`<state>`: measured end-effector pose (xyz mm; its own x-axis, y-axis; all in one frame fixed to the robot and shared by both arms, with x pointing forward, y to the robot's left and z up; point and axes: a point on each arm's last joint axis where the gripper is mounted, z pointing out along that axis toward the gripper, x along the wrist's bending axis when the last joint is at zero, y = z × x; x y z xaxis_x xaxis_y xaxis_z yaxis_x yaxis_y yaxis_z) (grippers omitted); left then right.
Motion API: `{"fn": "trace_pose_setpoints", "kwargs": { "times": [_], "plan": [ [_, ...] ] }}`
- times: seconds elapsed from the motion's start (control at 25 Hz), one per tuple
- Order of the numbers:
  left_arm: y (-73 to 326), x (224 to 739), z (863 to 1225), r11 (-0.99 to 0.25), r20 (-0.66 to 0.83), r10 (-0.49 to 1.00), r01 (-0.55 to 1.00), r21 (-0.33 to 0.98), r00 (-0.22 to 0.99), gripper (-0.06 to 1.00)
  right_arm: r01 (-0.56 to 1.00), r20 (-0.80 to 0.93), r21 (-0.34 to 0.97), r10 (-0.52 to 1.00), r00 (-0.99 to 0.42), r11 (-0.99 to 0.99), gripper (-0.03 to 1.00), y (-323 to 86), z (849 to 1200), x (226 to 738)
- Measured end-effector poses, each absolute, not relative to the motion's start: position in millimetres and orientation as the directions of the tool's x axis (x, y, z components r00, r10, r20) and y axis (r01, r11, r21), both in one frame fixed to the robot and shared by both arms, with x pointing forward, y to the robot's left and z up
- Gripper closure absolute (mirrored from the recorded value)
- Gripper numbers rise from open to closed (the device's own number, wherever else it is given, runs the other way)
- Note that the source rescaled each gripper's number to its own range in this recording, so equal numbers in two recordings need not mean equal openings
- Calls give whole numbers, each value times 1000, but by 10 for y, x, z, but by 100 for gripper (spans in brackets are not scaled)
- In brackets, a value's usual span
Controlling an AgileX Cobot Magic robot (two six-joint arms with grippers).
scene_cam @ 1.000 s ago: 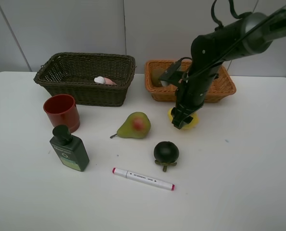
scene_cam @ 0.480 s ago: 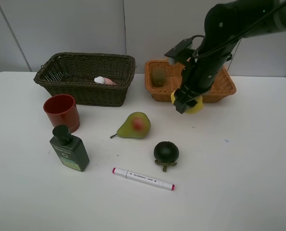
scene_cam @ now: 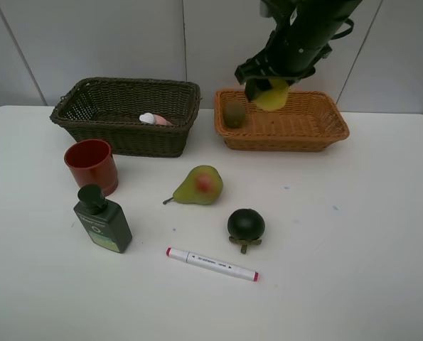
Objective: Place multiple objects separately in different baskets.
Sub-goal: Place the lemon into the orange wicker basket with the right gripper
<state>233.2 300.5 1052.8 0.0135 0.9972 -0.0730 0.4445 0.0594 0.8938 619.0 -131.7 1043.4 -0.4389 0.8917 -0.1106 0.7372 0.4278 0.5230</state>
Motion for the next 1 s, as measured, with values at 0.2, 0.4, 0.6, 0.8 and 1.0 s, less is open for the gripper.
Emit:
{"fn": "trace_pose_setpoints", "kwargs": {
  "times": [0.2, 0.4, 0.6, 0.8, 1.0],
  "plan": [
    [3005, 2332, 10528, 59, -73, 997, 445, 894, 14, -6, 757, -25, 611, 961, -277, 234, 38, -1527, 10458, 6384],
    [3005, 2332, 10528, 59, -73, 997, 445, 894, 14, -6, 762, 0, 628, 979, -204, 159, 38, -1706, 10322, 6550],
    [3005, 2332, 10528, 59, -73, 997, 445, 894, 14, -6, 770, -13, 622, 985, -174, 145, 38, -1842, 10134, 6681],
    [3005, 2332, 10528, 59, -73, 997, 445, 894, 14, -6, 792, -22, 596, 989, -148, 131, 38, -1967, 9915, 6781],
    [3005, 2332, 10528, 59, -73, 997, 445, 894, 14, -6, 796, -20, 595, 992, -121, 109, 38, -2089, 9772, 6865]
  ]
}}
